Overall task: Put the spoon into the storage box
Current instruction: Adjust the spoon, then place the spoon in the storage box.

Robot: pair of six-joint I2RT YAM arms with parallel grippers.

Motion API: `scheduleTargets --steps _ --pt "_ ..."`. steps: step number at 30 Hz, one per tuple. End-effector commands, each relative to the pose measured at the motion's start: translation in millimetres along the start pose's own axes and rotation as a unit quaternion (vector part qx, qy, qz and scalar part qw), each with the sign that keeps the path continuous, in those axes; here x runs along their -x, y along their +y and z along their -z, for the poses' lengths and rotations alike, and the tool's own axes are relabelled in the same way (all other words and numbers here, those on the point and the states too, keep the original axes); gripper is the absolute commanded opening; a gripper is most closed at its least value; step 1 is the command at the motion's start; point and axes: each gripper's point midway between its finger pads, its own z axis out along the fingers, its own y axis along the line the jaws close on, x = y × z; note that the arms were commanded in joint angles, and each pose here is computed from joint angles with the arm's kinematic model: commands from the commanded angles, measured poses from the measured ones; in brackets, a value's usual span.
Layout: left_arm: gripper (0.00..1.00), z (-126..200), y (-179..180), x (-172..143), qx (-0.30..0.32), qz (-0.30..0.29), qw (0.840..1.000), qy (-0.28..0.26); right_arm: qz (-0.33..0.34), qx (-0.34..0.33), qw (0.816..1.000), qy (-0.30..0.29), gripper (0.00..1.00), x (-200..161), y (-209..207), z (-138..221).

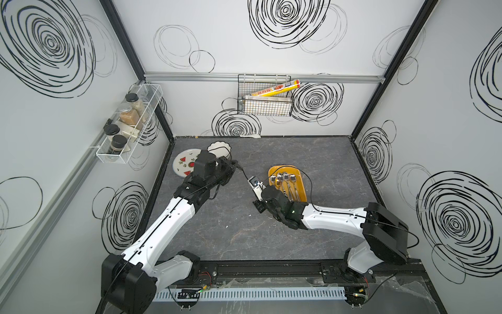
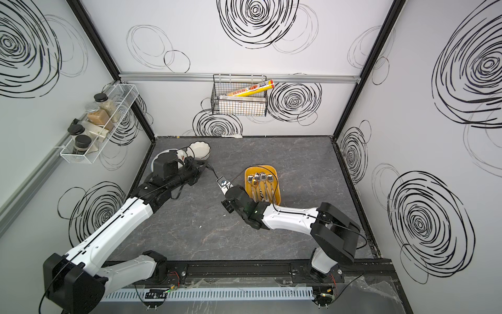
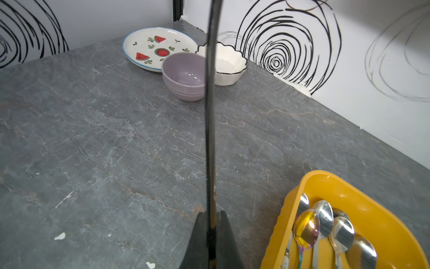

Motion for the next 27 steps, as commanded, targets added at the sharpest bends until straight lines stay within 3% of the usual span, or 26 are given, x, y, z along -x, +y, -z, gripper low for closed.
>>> scheduleTargets --steps 1,5,7,12,16,22,25,27 --pt "0.3 2 -10 3 -0.02 -0.03 0.999 -0.007 -0.023 0.028 0.999 -0.022 0.0 18 4 11" --pt "0.71 12 -13 18 -0.012 -0.078 0.995 -0.052 -0.035 0.053 0.998 -0.016 0.0 15 9 19" --pt "0.83 22 -10 32 0.006 -0.109 0.99 -0.088 -0.047 0.067 0.997 -0.01 0.0 13 10 26" --pt "0.85 53 10 68 0.053 -0.165 0.974 -0.147 -0.122 0.115 0.986 0.026 0.0 -1 -2 40" --pt "0.84 76 38 88 0.105 -0.213 0.956 -0.17 -0.205 0.165 0.962 0.069 0.0 -19 -22 48" --pt "0.82 89 68 81 0.154 -0.275 0.938 -0.144 -0.298 0.201 0.926 0.116 0.0 -37 -50 56" --pt "0.68 87 79 70 0.159 -0.295 0.935 -0.116 -0.335 0.21 0.908 0.137 0.0 -50 -63 55" --pt "0.65 88 85 68 0.167 -0.297 0.934 -0.111 -0.357 0.194 0.899 0.162 0.0 -67 -74 50"
